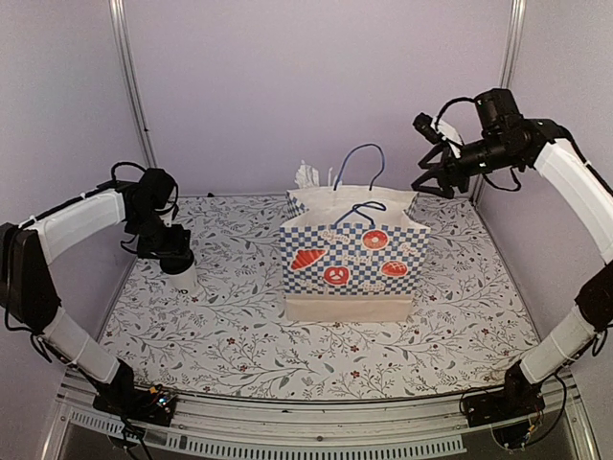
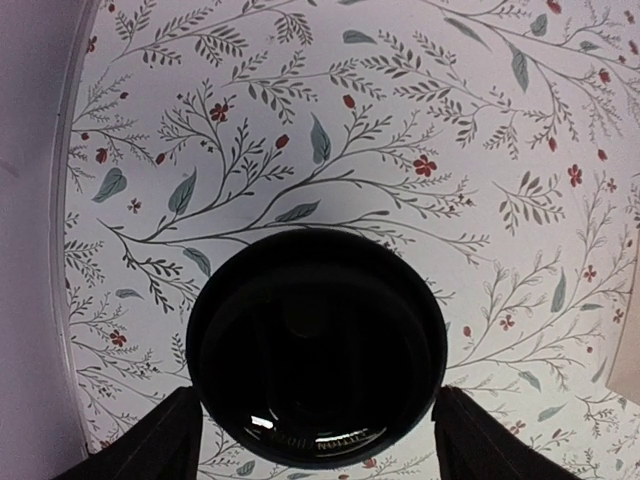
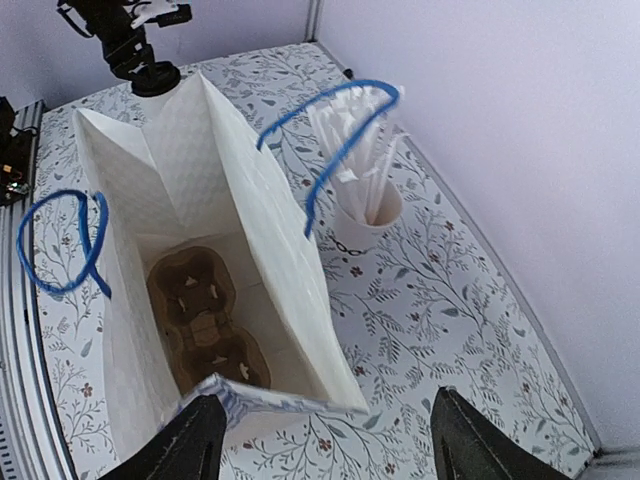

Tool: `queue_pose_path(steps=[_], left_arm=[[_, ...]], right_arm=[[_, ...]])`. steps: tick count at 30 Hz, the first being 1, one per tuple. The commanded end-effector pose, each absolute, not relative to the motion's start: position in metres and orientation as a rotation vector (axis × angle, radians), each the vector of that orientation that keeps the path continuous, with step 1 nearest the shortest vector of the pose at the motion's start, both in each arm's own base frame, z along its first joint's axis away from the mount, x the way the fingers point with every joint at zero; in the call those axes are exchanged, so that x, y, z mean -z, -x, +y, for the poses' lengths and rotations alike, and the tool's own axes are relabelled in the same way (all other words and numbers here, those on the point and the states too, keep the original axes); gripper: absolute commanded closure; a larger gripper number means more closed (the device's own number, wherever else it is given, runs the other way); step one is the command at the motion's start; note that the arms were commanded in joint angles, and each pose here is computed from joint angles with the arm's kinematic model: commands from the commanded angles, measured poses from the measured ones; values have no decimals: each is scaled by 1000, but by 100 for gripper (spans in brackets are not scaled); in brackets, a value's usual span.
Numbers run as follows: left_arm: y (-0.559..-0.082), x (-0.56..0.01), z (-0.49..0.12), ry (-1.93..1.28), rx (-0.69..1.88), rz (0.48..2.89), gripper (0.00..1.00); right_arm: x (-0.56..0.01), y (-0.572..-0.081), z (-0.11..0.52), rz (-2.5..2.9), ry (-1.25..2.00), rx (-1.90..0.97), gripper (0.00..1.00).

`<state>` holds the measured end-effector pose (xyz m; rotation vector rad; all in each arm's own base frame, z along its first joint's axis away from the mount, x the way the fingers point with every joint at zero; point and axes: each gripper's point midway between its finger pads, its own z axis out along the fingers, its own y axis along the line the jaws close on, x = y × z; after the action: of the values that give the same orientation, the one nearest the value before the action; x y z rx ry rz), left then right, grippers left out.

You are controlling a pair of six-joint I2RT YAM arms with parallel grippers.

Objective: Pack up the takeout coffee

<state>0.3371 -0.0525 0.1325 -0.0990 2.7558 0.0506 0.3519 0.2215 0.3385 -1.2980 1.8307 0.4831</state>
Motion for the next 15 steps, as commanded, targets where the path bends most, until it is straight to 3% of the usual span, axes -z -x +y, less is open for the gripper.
queue_pose_path(steps=[1, 7, 15], left_arm=[[-344, -132, -44, 100, -103, 2767, 18], [-349, -126, -42, 94, -104, 2783, 22], [-349, -125, -50, 77, -39, 2810, 37]], right_arm=[[-334, -355, 165, 1846, 1093, -427, 26], [-284, -339, 137, 1892, 981, -435, 25], [-247, -334, 130, 1919, 918, -501, 25]])
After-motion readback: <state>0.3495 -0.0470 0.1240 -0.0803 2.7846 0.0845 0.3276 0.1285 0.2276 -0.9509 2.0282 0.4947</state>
